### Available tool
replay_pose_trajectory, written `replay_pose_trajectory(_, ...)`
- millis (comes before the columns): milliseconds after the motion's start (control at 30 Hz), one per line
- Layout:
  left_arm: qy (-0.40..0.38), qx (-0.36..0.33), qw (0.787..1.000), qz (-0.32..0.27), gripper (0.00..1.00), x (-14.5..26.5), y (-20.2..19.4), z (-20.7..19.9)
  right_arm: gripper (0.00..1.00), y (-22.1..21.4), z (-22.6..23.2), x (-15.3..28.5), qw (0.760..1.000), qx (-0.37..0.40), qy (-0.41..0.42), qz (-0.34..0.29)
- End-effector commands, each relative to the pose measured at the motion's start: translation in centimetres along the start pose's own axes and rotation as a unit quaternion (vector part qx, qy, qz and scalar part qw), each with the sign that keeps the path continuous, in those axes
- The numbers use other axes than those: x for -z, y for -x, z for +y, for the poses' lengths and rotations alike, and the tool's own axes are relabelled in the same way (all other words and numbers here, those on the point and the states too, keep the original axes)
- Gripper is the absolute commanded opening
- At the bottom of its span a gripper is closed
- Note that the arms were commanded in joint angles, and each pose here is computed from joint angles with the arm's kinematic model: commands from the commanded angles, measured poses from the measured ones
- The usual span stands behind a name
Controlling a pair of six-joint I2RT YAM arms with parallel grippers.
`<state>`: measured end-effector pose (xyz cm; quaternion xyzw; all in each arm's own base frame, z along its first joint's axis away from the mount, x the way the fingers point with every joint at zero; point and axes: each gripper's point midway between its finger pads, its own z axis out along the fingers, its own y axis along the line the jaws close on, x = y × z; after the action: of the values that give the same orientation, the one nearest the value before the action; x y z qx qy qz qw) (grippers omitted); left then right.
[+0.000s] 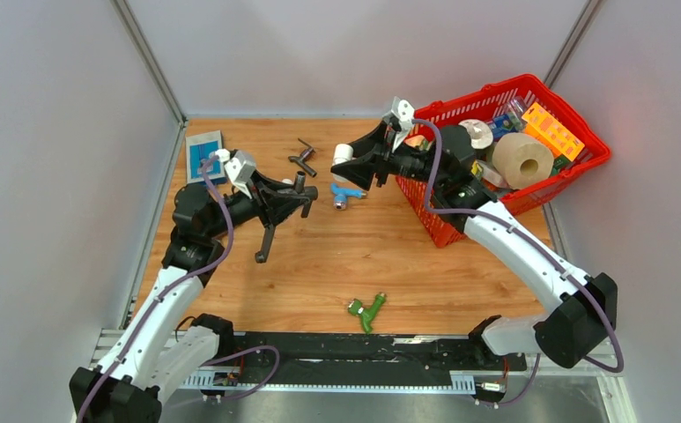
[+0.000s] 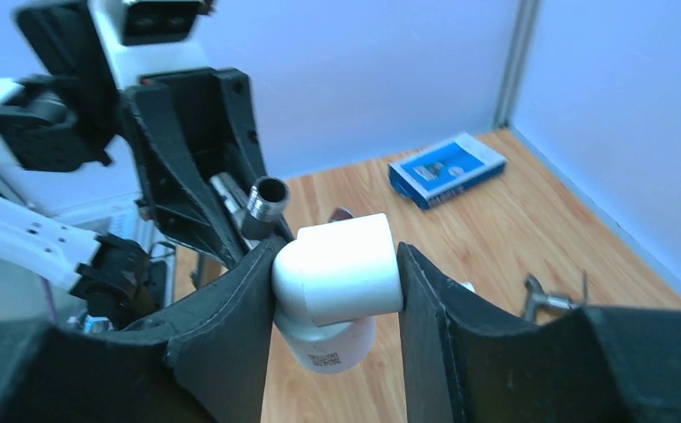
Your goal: Install the water faucets
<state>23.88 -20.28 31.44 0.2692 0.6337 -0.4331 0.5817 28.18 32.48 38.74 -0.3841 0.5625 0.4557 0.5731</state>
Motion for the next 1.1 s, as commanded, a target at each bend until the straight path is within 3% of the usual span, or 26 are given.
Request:
replay_pose_trajectory(0, -0.097, -0.029, 0.992, -0.078, 0.0, -0.8, 5.1, -4.0, 0.0, 6.4, 3.7, 0.5, 0.984, 0.042, 0.103, -0.139)
replay_pose_trajectory(133, -0.128, -0.031, 0.988, -0.081, 0.0, -1.5, 5.8, -5.5, 0.0, 8.0, 4.7, 1.0, 0.972, 0.047, 0.126, -0.194)
replay_pose_trajectory(400, -0.18, -0.071, 0.978, -0.081, 0.0, -2.0, 5.5, -8.0, 0.0, 9.4, 6.6, 1.3, 0.951, -0.01, 0.196, -0.238)
replay_pose_trajectory(733, -0.229, -0.097, 0.963, -0.102, 0.0, -1.9, 6.0, -9.3, 0.0, 7.8, 9.1, 1.2, 0.942, -0.025, 0.276, -0.189)
replay_pose_trajectory(1067, -0.273, -0.12, 0.948, -0.109, 0.0, -1.3, 6.2, -10.8, 0.0, 7.5, 9.5, 1.1, 0.938, -0.041, 0.293, -0.179)
